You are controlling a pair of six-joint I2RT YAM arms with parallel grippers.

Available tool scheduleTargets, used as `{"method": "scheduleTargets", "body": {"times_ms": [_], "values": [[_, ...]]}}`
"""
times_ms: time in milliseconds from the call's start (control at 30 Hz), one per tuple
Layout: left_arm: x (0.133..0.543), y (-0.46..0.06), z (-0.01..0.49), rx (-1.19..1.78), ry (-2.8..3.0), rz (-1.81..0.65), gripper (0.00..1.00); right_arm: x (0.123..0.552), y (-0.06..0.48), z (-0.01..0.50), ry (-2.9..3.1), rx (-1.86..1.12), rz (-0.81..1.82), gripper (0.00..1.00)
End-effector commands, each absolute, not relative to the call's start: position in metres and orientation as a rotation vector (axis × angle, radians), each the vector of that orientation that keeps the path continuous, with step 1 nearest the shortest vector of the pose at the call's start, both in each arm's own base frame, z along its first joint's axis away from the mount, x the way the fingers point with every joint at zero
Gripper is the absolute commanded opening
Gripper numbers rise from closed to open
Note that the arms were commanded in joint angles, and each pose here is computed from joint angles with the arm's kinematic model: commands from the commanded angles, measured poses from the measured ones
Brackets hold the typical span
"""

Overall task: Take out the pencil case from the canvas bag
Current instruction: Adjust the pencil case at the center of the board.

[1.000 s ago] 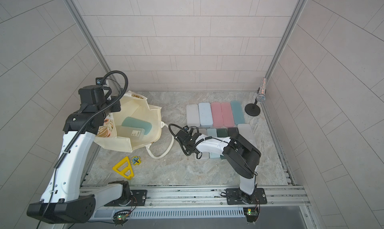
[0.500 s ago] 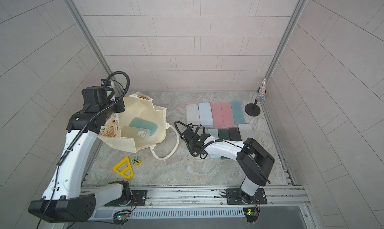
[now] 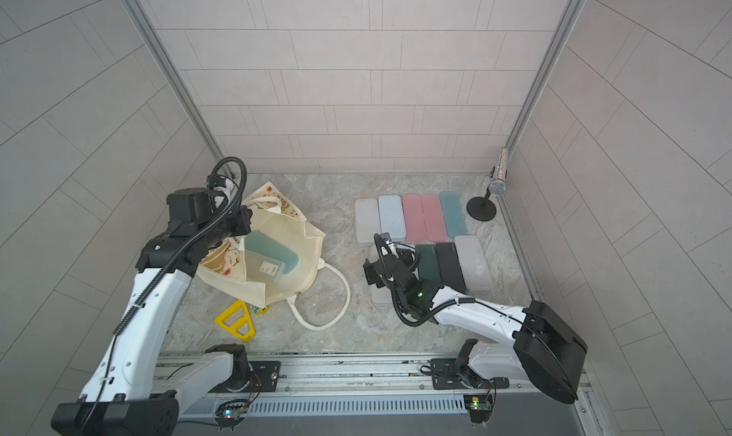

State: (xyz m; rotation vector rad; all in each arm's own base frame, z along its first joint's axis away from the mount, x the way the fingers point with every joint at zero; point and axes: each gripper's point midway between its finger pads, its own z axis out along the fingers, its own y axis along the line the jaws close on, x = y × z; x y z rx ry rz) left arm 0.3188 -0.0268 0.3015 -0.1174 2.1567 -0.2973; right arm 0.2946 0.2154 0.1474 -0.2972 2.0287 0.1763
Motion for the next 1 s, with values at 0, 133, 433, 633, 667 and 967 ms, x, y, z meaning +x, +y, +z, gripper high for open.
{"method": "scheduleTargets", "body": {"times_ms": [0, 133, 433, 633, 667, 967], "values": [[0.307, -0.038, 0.31, -0.101, 2.114, -0.381, 0.0, 0.301, 0.224, 0.166, 1.943, -0.278, 0.241, 1.0], [0.306, -0.048, 0.302, -0.073, 2.114, -0.449, 0.0, 0.292, 0.254, 0.17, 1.917, -0.378, 0.423, 0.98], [0.309, -0.082, 0.3, 0.067, 2.077, -0.635, 0.0, 0.241, 0.327, 0.186, 1.778, -0.722, 0.606, 0.88], [0.299, -0.096, 0.304, 0.159, 2.064, -0.659, 0.0, 0.206, 0.374, 0.183, 1.704, -0.958, 0.615, 0.83], [0.298, -0.096, 0.304, 0.162, 2.062, -0.659, 0.0, 0.204, 0.38, 0.181, 1.703, -0.978, 0.615, 0.83], [0.297, -0.096, 0.3, 0.156, 2.08, -0.643, 0.0, 0.21, 0.424, 0.137, 1.752, -1.109, 0.552, 0.78]]}}
